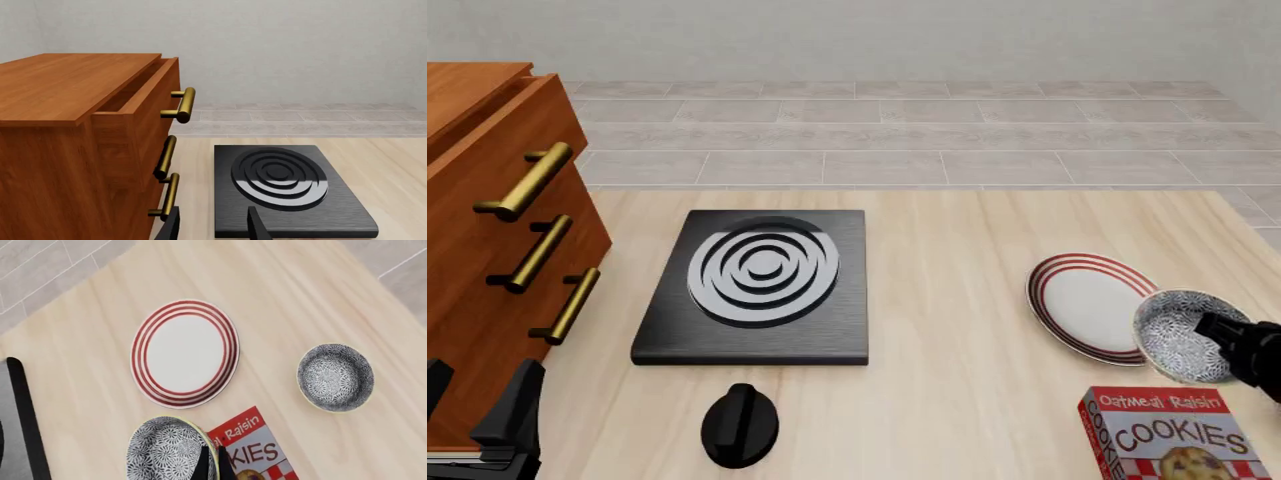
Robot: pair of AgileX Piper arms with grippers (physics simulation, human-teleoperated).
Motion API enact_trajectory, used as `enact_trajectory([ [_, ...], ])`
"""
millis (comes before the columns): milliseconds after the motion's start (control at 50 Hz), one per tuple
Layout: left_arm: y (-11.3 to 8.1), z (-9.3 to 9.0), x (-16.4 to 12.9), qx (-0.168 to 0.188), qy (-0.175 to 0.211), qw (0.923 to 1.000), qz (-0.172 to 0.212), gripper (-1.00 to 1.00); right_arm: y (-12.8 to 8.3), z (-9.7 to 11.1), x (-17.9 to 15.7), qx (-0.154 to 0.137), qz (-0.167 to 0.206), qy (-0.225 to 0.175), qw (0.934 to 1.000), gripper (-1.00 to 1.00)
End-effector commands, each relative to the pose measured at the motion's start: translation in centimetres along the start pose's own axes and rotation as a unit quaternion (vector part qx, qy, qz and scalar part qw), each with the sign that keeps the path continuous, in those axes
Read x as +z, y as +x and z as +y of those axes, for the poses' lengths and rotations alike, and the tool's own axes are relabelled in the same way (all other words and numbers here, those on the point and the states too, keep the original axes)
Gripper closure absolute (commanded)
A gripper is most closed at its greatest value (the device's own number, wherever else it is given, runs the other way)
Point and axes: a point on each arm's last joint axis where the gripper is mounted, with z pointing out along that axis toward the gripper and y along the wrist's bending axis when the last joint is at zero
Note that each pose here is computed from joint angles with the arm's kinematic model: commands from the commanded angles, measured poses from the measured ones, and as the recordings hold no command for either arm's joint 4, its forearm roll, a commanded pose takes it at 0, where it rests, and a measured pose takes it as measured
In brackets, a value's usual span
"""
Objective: Pick the akita bowl on the cookies box and place it on the plate.
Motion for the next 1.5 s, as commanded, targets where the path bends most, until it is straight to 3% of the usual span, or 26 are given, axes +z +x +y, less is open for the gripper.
enact_trajectory([
  [20, 0.0, 0.0, 0.0, 0.000, 0.000, 1.0000, 0.000, -1.00, -1.8, 1.3, 1.5, 0.009, -0.010, -0.019, 0.9997, 1.00],
  [280, 0.0, 0.0, 0.0, 0.000, 0.000, 1.0000, 0.000, -1.00, -4.0, 2.5, 4.0, 0.015, -0.011, -0.025, 0.9995, 1.00],
  [720, 0.0, 0.0, 0.0, 0.000, 0.000, 1.0000, 0.000, -1.00, -4.5, 4.5, 7.6, 0.029, 0.003, -0.045, 0.9986, 1.00],
  [1500, 0.0, 0.0, 0.0, 0.000, 0.000, 1.0000, 0.000, -1.00, -6.0, 3.6, 13.5, 0.047, 0.019, -0.013, 0.9986, 1.00],
])
